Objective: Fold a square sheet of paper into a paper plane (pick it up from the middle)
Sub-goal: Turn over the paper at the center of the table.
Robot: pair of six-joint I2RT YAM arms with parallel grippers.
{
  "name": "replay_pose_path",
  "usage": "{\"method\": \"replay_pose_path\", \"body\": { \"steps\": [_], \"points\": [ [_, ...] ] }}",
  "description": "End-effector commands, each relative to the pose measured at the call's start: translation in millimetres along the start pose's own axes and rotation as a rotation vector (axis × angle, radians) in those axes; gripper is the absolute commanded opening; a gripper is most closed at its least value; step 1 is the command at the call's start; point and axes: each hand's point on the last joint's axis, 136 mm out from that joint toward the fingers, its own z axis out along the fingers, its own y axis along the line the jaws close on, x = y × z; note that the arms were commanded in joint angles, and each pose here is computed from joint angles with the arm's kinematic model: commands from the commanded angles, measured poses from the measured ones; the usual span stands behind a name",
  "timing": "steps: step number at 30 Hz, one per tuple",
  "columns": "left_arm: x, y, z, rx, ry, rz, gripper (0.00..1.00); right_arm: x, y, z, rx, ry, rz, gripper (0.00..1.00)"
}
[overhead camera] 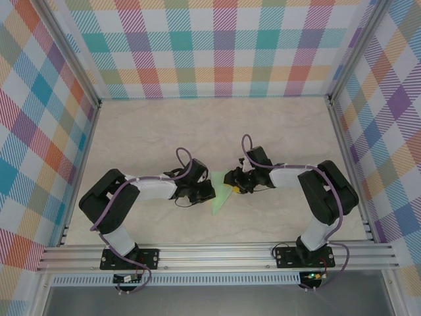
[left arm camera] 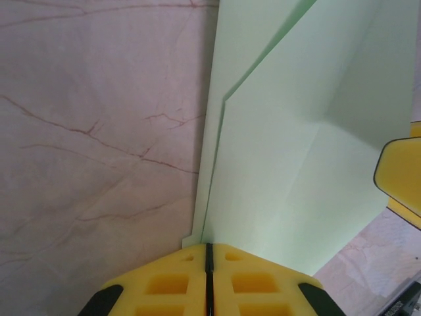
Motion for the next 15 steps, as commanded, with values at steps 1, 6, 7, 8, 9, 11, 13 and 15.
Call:
{"method": "replay_pose_path", "body": {
  "steps": [1, 6, 7, 8, 9, 11, 13, 15],
  "points": [
    [-2.9, 26.1, 3.2, -0.059, -0.019, -0.066, 0.09, 6.7, 8.3, 6.5, -0.049, 0.032, 0.007, 0.40],
    [-3.4, 24.5, 1.2, -0.054, -0.023, -0.065, 0.09, 5.9, 9.8, 11.2, -0.047, 0.038, -0.003, 0.38],
    [-3.8, 25.2, 0.3, -0.055, -0.026, -0.067, 0.09, 6.3, 10.6, 13.0, -0.047, 0.044, -0.008, 0.37],
    [-4.4, 23.2, -1.2, -0.050, -0.030, -0.065, 0.09, 5.4, 11.8, 14.1, -0.049, 0.045, -0.014, 0.37],
    [-4.7, 23.0, -1.7, -0.051, -0.033, -0.064, 0.10, 5.2, 13.3, 14.9, -0.051, 0.048, -0.021, 0.37],
    [-5.3, 21.3, -3.3, -0.047, -0.035, -0.063, 0.10, 5.0, 16.9, 16.4, -0.058, 0.051, -0.038, 0.36],
    [-5.8, 19.3, -4.7, -0.040, -0.038, -0.061, 0.11, 4.7, 18.4, 18.2, -0.060, 0.055, -0.050, 0.35],
    [-6.8, 17.3, -6.2, -0.034, -0.043, -0.059, 0.11, 3.4, 20.1, 19.8, -0.064, 0.057, -0.060, 0.33]
  ]
}}
